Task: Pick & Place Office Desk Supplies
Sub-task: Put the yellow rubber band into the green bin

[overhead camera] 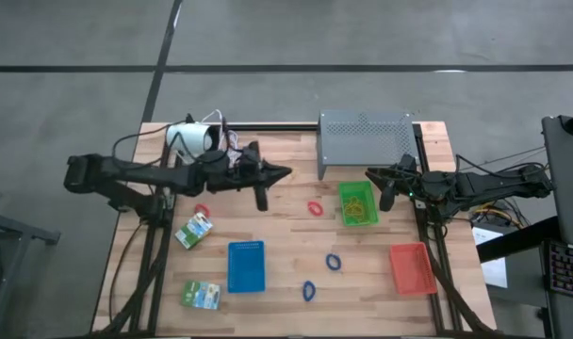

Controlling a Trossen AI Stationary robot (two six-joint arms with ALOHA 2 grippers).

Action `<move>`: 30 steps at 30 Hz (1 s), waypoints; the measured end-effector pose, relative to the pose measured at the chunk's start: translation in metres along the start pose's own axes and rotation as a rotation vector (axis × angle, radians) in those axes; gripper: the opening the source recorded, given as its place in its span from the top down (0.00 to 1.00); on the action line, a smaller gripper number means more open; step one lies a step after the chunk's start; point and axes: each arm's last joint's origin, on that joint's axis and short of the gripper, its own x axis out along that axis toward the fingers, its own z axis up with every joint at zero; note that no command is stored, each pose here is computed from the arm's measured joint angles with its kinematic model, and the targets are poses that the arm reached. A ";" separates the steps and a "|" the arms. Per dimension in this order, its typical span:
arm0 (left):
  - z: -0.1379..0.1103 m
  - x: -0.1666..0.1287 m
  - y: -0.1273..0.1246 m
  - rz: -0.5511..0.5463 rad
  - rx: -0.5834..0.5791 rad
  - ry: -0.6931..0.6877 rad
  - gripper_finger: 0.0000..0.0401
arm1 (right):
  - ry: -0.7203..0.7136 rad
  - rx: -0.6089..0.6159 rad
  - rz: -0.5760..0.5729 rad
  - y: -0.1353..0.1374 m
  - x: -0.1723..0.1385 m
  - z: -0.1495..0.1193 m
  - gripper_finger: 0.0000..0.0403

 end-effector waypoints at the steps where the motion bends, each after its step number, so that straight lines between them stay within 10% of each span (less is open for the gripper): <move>1: 0.003 0.005 0.000 -0.006 0.006 -0.005 0.99 | 0.000 0.000 0.000 0.000 0.000 0.000 0.79; 30: -0.004 0.037 0.023 0.042 0.000 0.093 0.99 | -0.001 -0.001 0.000 0.000 0.000 0.000 0.79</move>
